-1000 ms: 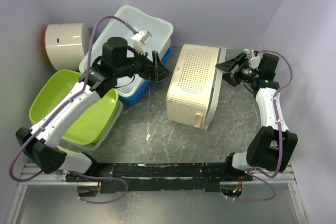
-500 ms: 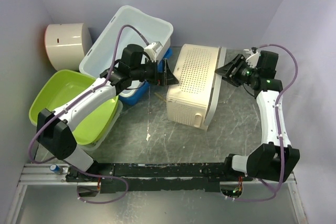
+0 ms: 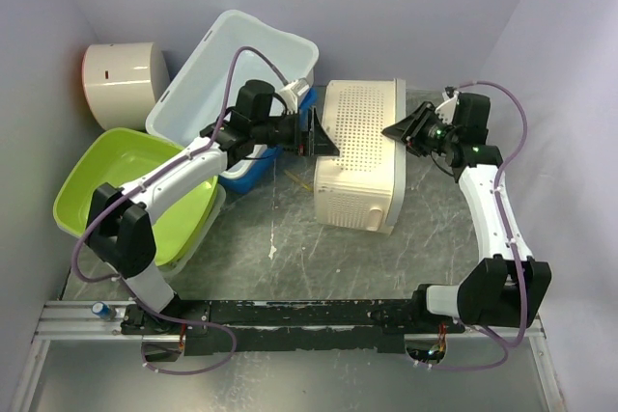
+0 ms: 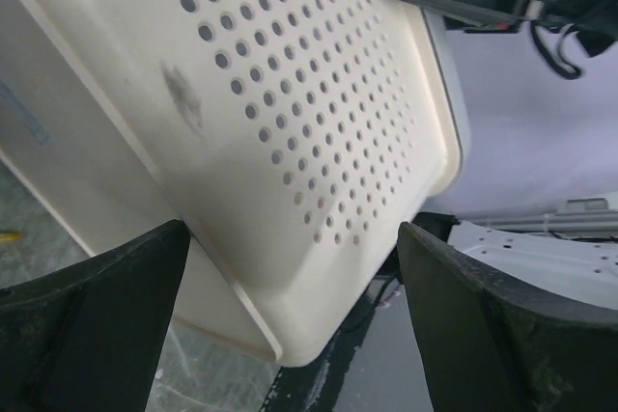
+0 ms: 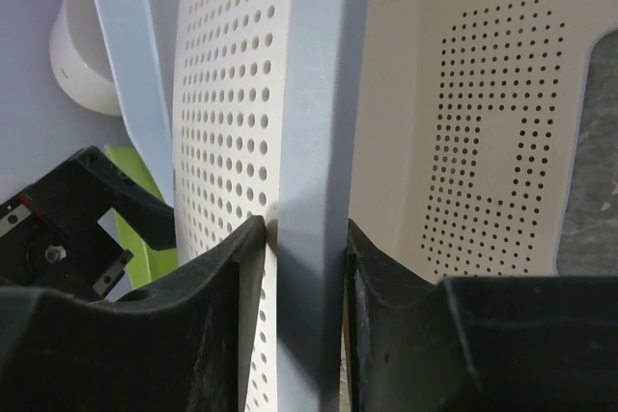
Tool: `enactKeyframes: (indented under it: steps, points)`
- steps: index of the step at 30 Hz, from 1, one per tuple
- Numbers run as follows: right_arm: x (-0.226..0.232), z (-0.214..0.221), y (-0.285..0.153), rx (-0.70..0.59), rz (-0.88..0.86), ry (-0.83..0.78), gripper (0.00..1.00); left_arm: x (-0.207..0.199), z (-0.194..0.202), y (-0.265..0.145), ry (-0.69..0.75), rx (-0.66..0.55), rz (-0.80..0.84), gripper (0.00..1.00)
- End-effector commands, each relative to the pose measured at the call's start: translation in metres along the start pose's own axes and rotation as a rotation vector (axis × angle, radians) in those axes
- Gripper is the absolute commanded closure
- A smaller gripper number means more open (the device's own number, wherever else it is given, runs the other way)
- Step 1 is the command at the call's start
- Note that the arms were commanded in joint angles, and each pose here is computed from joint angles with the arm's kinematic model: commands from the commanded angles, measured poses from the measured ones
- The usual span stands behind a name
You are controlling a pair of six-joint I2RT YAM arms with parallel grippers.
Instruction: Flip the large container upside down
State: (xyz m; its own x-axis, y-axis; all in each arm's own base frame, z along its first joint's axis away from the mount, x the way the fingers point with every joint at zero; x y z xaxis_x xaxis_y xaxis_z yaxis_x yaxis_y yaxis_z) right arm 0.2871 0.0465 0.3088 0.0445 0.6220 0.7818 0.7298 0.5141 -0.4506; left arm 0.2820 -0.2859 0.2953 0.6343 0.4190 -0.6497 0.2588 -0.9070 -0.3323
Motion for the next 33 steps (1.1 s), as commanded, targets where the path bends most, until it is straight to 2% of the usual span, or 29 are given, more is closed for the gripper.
enactKeyframes:
  steps: [1, 11, 20, 26, 33]
  points:
    - [0.001, 0.01, 0.001, 0.014, -0.12, 0.054, 0.67, -0.043, -0.03, -0.005, 0.07, -0.075, 0.258, 0.02]
    - [-0.042, 0.024, -0.01, -0.062, -0.208, 0.236, 0.66, -0.077, -0.043, 0.005, 0.069, -0.083, 0.463, 0.02]
    - [-0.078, 0.031, -0.012, -0.058, -0.167, 0.314, 0.61, -0.096, -0.042, 0.019, 0.064, -0.076, 0.581, 0.03]
    - [-0.102, 0.03, -0.014, -0.065, -0.101, 0.33, 0.53, -0.103, -0.034, 0.038, 0.06, -0.045, 0.623, 0.03]
    - [-0.125, 0.027, -0.025, -0.098, -0.062, 0.363, 0.51, -0.115, -0.032, 0.051, 0.086, -0.036, 0.651, 0.02]
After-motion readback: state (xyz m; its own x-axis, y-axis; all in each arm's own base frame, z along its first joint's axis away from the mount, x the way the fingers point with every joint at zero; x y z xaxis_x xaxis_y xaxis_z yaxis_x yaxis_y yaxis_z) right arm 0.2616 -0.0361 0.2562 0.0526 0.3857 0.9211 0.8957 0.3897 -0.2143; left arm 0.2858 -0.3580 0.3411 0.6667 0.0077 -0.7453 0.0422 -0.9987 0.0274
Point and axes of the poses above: each gripper's point midway between its finger pads, its own y axis out along the fingers, its own x axis along the line the jaws close on, z = x × y, the point moved 10 cm from there along -y, back along the fingers, and after that the axes turned 5 degrees about y, right-handed, at the moved point
